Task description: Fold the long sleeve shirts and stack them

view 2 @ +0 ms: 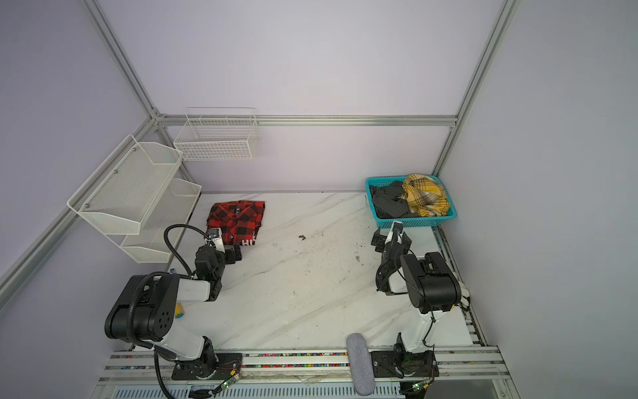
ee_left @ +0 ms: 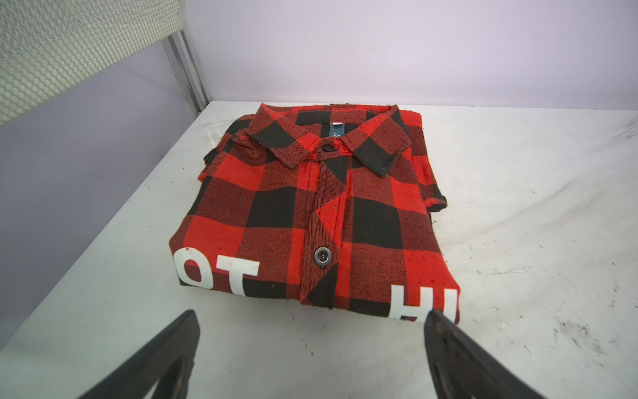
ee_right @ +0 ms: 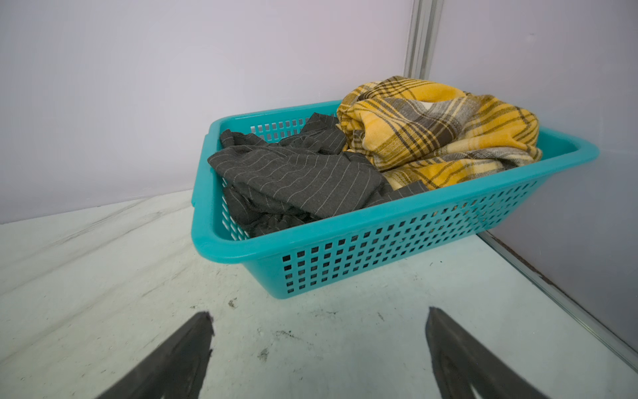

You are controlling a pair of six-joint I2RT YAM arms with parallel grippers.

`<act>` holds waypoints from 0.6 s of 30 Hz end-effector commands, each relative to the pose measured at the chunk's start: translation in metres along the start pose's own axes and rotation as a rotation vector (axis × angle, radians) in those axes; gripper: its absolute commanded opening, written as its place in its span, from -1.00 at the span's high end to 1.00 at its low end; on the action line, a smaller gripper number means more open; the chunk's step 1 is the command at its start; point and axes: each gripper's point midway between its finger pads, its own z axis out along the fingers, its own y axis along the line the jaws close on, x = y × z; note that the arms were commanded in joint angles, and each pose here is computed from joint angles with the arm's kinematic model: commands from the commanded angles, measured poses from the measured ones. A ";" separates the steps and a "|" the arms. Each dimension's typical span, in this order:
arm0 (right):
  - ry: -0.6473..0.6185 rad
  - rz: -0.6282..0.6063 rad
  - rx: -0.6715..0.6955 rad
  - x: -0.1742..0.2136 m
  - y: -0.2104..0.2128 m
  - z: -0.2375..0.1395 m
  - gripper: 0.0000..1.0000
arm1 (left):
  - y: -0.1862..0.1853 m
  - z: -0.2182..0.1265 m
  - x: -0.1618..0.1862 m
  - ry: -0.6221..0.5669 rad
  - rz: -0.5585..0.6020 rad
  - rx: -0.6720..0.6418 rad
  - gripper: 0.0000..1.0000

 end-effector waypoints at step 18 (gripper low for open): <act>-0.057 0.003 -0.006 -0.016 0.000 -0.001 -0.95 | 0.000 -0.004 -0.010 -0.051 0.014 0.001 -0.99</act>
